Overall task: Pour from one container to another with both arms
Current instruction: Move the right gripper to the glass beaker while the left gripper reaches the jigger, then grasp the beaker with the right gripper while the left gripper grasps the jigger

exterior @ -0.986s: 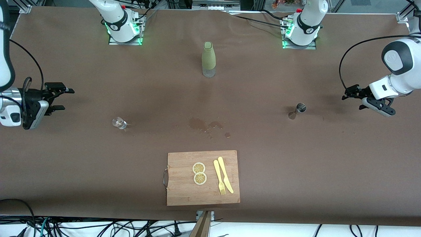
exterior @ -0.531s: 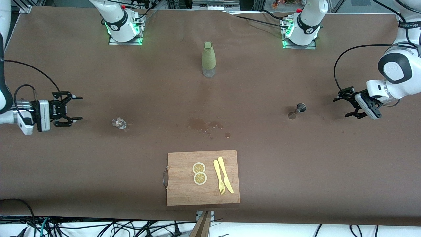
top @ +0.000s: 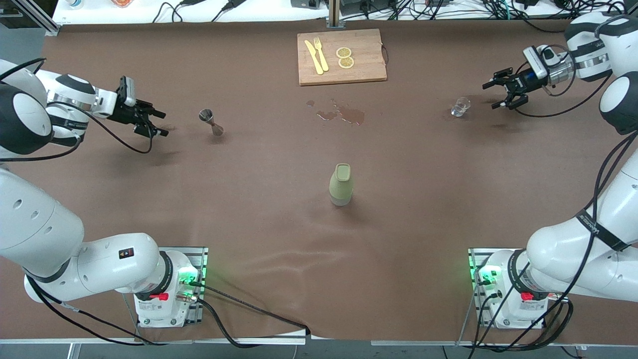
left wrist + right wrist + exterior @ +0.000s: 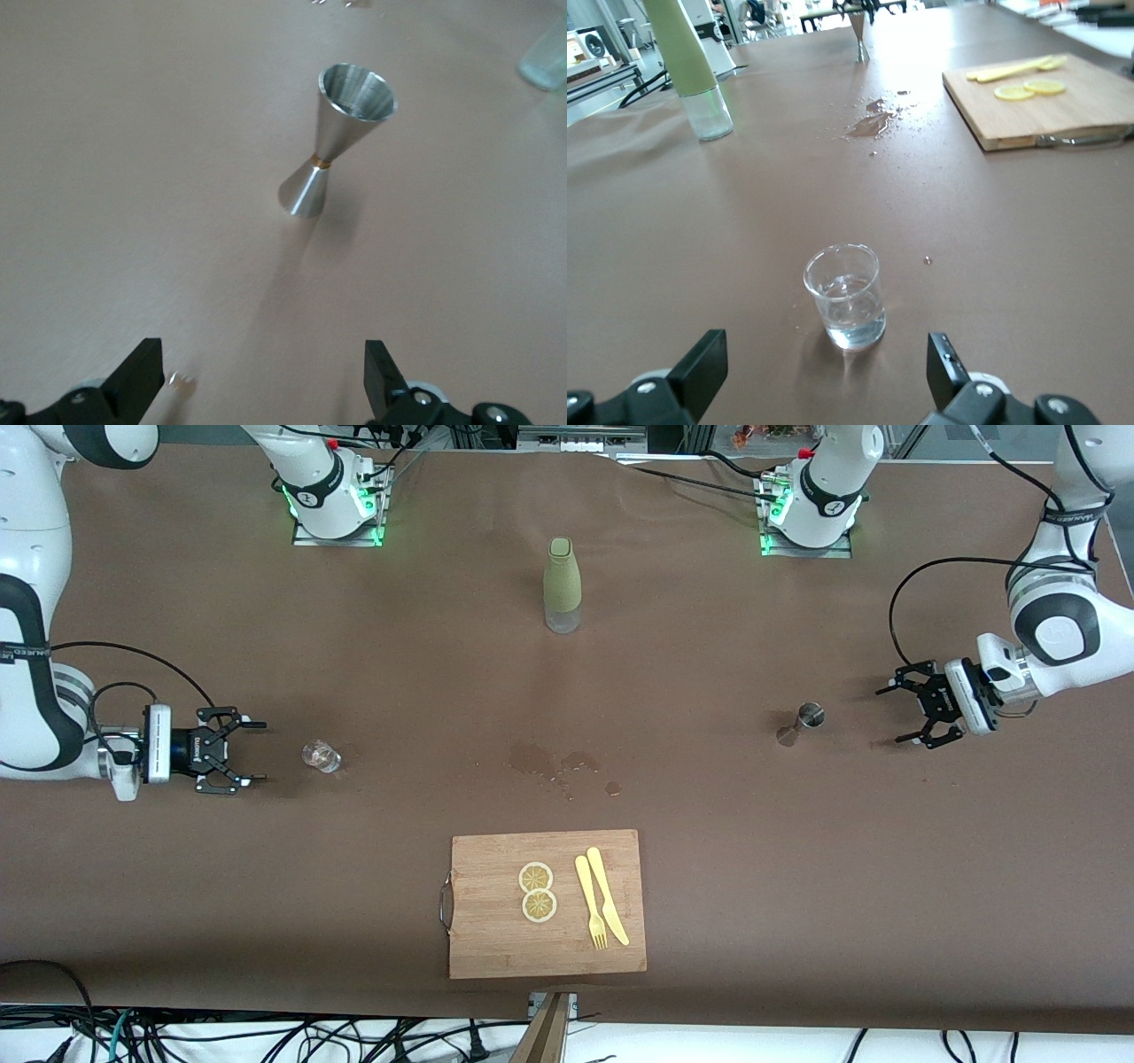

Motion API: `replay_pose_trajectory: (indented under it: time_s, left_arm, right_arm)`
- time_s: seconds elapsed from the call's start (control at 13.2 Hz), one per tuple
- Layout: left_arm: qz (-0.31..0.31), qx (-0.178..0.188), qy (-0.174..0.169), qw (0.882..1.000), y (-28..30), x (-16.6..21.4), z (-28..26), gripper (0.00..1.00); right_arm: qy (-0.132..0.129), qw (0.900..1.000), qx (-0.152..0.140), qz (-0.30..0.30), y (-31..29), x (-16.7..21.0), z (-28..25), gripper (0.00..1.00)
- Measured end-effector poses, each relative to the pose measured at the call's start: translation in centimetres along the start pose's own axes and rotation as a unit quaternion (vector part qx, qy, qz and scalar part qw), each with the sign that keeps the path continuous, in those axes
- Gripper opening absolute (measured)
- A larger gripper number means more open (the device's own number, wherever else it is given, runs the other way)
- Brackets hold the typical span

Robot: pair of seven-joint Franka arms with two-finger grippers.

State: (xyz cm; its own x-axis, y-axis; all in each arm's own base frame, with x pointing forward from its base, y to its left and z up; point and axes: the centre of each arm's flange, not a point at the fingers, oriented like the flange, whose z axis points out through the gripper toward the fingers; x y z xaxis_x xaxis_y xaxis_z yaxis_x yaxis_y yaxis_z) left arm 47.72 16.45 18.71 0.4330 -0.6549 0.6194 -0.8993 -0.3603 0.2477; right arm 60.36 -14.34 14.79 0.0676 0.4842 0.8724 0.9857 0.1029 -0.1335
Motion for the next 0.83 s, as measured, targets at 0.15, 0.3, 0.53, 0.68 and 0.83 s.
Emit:
replay_pose_trajectory:
  time_s: [0.15,0.3,0.53,0.68,0.83]
  left_arm:
    - [0.043,-0.006,0.043,0.998,0.2,-0.7,1.7,1.00]
    - [0.100,-0.004,0.093,0.991,0.4,-1.5,3.8,1.00]
    - [0.172,-0.022,0.159,0.972,1.0,-2.9,6.9,1.00]
    - [0.171,-0.041,0.184,0.967,0.8,-3.1,7.8,1.00]
    - [0.176,-0.051,0.202,0.962,0.5,-2.5,8.0,1.00]
  right_arm:
    - [0.026,1.000,-0.003,-0.017,0.0,-2.1,2.1,1.00]
    - [0.052,0.998,-0.004,-0.022,-0.2,-4.2,4.6,1.00]
    - [0.085,0.996,-0.003,-0.029,0.1,-5.0,7.8,1.00]
    - [0.096,0.995,0.001,-0.036,0.4,-4.8,8.9,1.00]
    - [0.103,0.994,0.005,-0.038,0.4,-4.9,9.9,1.00]
